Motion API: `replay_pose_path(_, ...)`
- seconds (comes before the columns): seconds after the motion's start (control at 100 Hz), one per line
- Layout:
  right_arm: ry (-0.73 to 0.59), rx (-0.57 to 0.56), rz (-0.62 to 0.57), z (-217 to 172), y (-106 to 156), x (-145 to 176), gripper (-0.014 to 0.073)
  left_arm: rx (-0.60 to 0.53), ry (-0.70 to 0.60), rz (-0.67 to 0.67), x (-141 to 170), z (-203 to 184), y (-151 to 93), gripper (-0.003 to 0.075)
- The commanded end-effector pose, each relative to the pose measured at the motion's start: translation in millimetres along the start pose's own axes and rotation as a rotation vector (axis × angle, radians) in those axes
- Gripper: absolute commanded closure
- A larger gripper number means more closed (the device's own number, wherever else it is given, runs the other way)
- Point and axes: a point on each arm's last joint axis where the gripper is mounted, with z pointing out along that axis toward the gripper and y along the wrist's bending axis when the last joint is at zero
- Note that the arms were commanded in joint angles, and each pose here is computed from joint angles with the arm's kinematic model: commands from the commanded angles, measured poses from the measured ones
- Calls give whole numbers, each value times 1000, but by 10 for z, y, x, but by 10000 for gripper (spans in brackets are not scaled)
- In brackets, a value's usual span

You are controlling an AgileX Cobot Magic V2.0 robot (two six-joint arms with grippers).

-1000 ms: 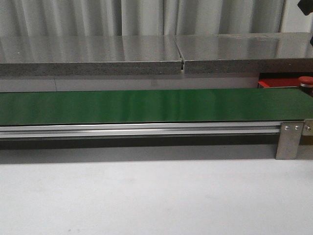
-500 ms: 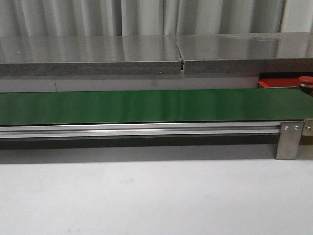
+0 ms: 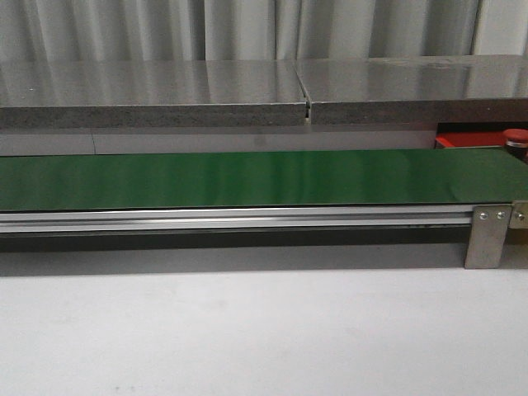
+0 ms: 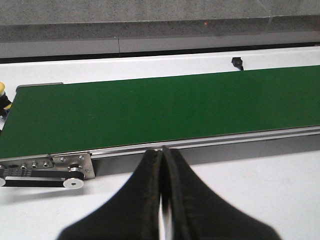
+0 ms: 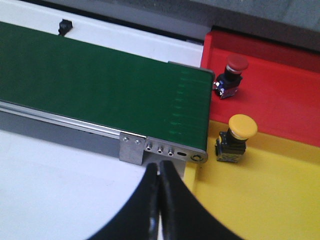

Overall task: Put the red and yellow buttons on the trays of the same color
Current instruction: 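Move the left gripper back over the buttons beside the belt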

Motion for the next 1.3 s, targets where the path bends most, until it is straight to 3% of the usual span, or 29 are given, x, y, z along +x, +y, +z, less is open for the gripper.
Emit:
replay_pose_path(0.0,-124,29,-21,-155,-10,-85,662,14,-92,-11,-137,-32,-14,739)
replay_pose_path(0.33,-132,18,-26,-312,27,13,662,6,-74,-9,-144,10,-7,740)
replay_pose_path(0.62,-123,15,-26,-311,29,22,662,-48,21,-89,-418,319,58,739)
replay_pose_path(1.08,-123,15,-26,-311,29,22,662,-292,190,-268,-716,866,619,732)
replay_pose_path(1.18,-123,15,-26,-311,29,22,662,-343,231,-304,-702,936,772,634)
replay_pose_path(1.29,-123,15,-26,-311,29,22,662,-373,255,-323,-701,1008,884,400)
